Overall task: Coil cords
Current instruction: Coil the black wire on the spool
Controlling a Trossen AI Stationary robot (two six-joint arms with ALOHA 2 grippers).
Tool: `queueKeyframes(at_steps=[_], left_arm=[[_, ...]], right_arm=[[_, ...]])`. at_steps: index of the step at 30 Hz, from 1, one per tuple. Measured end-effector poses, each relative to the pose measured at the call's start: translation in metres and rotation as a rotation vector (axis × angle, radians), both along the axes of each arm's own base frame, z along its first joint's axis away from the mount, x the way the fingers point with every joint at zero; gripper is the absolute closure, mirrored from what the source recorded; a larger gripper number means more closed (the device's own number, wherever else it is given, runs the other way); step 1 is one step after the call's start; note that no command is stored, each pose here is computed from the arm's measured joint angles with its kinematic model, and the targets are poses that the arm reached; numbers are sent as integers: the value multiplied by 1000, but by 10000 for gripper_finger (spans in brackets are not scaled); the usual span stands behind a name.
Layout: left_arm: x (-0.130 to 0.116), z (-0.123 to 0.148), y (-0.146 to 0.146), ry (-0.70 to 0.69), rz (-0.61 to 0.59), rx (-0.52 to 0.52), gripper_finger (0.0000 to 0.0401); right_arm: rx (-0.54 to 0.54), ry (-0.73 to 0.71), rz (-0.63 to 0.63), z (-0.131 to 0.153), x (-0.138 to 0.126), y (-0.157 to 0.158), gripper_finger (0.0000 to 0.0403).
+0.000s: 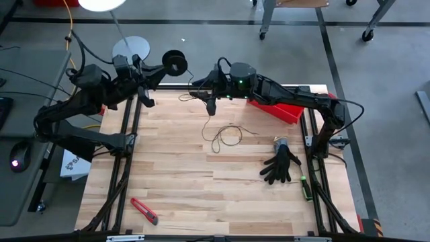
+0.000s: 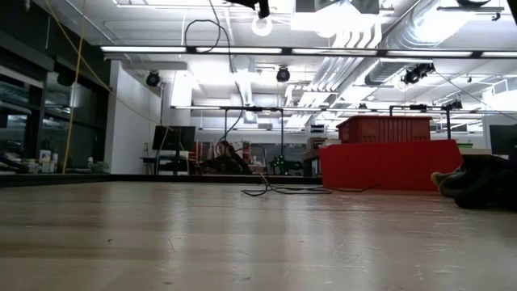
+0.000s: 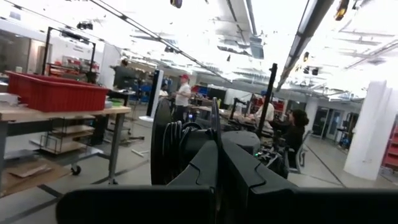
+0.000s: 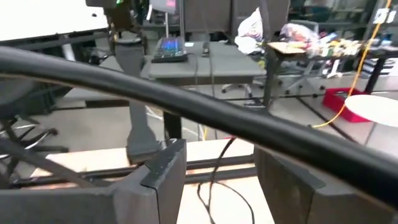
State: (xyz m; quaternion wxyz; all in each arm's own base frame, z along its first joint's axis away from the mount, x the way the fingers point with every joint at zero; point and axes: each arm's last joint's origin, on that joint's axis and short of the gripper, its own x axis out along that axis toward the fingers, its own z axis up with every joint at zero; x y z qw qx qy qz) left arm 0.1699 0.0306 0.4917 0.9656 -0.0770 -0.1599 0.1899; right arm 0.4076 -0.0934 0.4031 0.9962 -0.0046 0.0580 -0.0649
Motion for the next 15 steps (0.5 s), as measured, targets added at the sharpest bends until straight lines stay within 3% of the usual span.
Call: queueKeyframes(at_steps=[7,15], left_arm=[[11,-4,1,7,-10,-24,400],[17,-2,2,-26,-9,-14,400]], right_arm=[[-44,-68,-81,7,0,-3,222],[-42,-46,-76,5,0,-1,222]])
